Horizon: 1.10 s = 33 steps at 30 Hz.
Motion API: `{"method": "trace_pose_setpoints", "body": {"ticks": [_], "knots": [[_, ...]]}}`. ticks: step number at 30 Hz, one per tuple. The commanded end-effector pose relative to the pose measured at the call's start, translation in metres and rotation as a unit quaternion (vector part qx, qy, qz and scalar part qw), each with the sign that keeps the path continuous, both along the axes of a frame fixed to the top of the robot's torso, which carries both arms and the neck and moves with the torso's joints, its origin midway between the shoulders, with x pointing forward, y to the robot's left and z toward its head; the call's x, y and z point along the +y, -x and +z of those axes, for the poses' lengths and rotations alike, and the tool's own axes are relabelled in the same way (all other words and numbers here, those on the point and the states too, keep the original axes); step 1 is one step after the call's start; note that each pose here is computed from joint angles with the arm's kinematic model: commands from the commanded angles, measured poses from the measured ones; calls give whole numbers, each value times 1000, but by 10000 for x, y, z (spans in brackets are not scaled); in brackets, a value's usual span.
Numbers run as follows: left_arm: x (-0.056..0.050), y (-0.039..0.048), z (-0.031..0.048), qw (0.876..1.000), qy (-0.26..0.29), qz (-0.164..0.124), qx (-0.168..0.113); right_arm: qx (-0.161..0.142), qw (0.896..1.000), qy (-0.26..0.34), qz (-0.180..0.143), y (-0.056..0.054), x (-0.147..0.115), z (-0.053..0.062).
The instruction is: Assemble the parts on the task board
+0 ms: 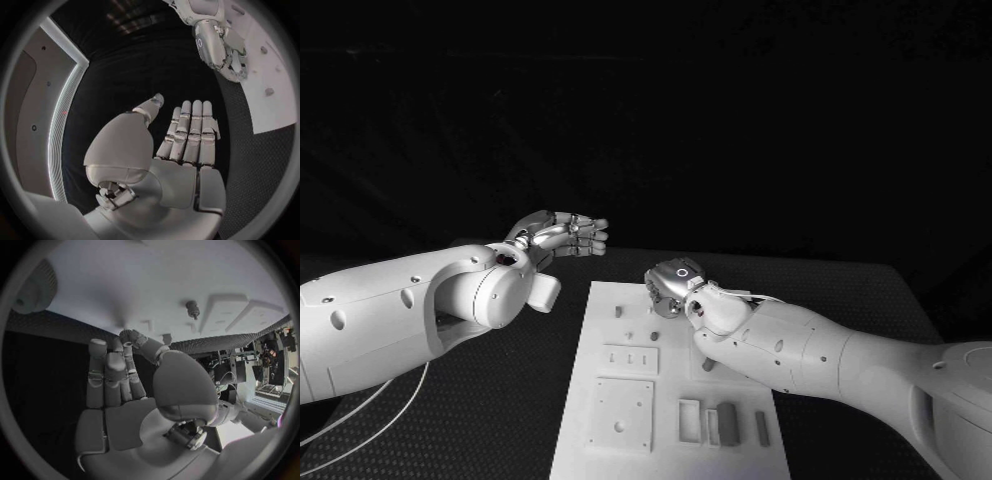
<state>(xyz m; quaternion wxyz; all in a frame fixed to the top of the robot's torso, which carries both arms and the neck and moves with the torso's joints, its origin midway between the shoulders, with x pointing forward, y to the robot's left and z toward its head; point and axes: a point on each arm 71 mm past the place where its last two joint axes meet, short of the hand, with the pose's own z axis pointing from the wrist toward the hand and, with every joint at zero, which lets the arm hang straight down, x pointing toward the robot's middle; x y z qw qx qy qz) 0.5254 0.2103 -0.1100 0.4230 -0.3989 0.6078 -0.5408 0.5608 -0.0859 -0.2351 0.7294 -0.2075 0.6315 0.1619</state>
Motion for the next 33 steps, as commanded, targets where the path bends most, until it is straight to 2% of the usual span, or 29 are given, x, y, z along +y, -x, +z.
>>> {"method": "trace_pose_setpoints", "body": {"ticks": [1,15,21,33], "knots": [[-6,1,29,1000,3,-1,-9,-5,1000,4,5,11,20,-3],[-6,1,33,1000,2,-1,-8,8,1000,-9,-5,-24,-20,-14],[7,1,36,1000,2,0,-8,0,1000,-25,-12,-38,-56,7],[38,-2,45,1000,2,3,-9,-13,999,-46,-7,-32,-73,75]]}}
